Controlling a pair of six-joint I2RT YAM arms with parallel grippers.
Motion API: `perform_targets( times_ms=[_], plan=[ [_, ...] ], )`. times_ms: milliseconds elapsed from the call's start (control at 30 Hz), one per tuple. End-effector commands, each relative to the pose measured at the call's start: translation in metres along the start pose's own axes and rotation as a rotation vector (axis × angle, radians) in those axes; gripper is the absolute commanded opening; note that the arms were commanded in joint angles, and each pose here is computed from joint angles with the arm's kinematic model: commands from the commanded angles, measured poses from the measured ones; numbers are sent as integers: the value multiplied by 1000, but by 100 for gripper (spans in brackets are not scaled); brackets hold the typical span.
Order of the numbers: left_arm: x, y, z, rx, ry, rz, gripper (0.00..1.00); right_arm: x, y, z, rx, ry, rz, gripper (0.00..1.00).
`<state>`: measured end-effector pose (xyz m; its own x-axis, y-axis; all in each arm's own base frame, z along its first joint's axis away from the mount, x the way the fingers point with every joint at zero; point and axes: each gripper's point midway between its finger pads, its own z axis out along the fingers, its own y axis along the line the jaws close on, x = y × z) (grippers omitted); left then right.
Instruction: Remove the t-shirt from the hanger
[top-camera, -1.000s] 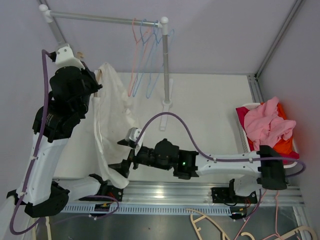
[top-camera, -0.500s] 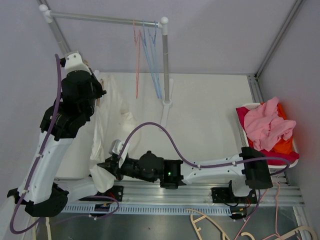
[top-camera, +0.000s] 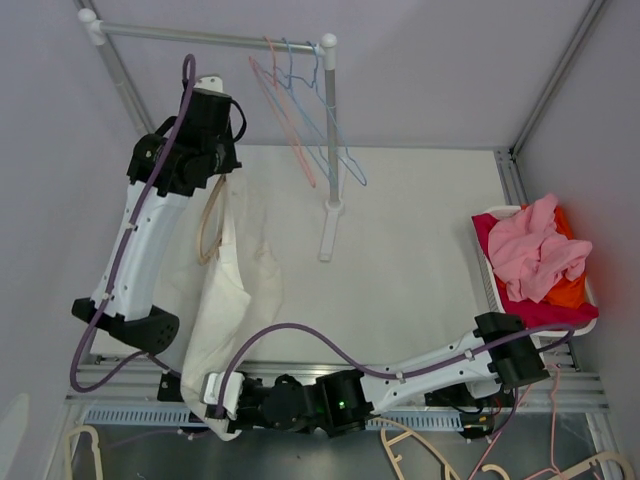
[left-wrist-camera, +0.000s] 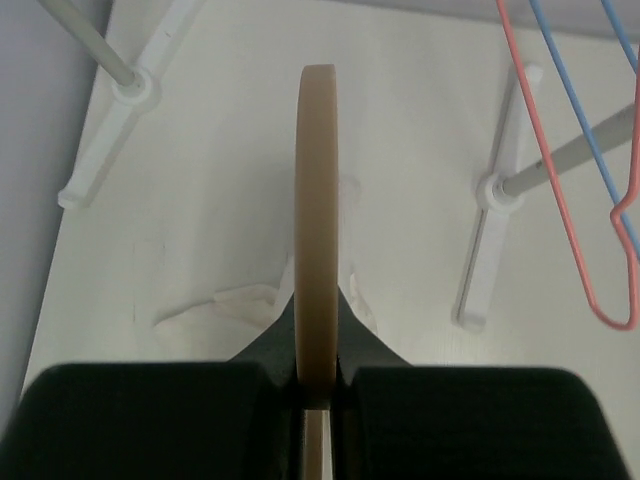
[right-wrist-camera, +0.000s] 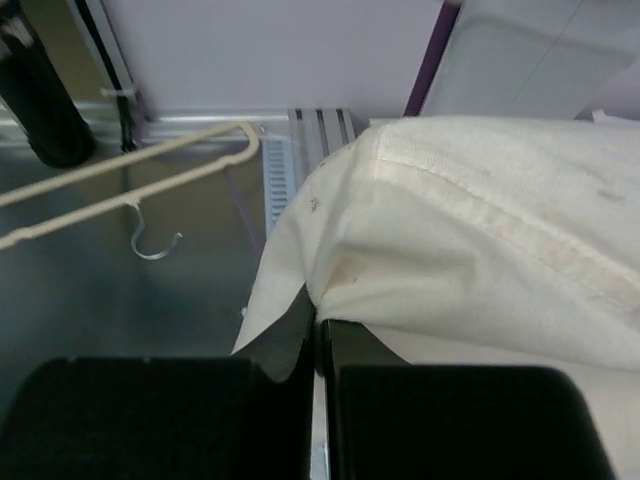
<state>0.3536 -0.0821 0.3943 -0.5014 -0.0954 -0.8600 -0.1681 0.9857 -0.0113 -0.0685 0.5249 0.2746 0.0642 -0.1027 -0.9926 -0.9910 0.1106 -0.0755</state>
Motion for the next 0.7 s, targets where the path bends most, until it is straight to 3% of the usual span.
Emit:
perform_targets(
  times_ms=[0,67,100,133,167,200,267,367,500,667],
  plan=[
    [-16,-6,-22,100,-26,-23,1,25,20,-6,-19,87,-58,0],
    [-14,-12,-30,144,-38,-60,1,6,-19,-13,117,10,-4,0],
    [-31,-7,-73,245,-154,-111,1,1,-50,-17,241,-4,28,0],
    [7,-16,-55,266,-91,-77,1,-8,-76,-25,329,-21,108,0],
    [-22,-26,-79,375,-257,-146,0,-9,-120,-29,443,-23,169,0],
    [-13,-12,-113,457,-339,-175,1,-10,-142,-33,490,-23,216,0],
    [-2,-6,-130,519,-401,-191,1,-2,-182,-49,612,-3,345,0],
    [14,6,-175,616,-378,-137,1,22,-247,-74,800,65,431,0],
    [50,2,-199,740,-269,-97,1,64,-324,-117,1028,175,507,0],
    [79,26,-218,751,-311,-109,1,123,-360,-176,1217,303,637,0]
  ],
)
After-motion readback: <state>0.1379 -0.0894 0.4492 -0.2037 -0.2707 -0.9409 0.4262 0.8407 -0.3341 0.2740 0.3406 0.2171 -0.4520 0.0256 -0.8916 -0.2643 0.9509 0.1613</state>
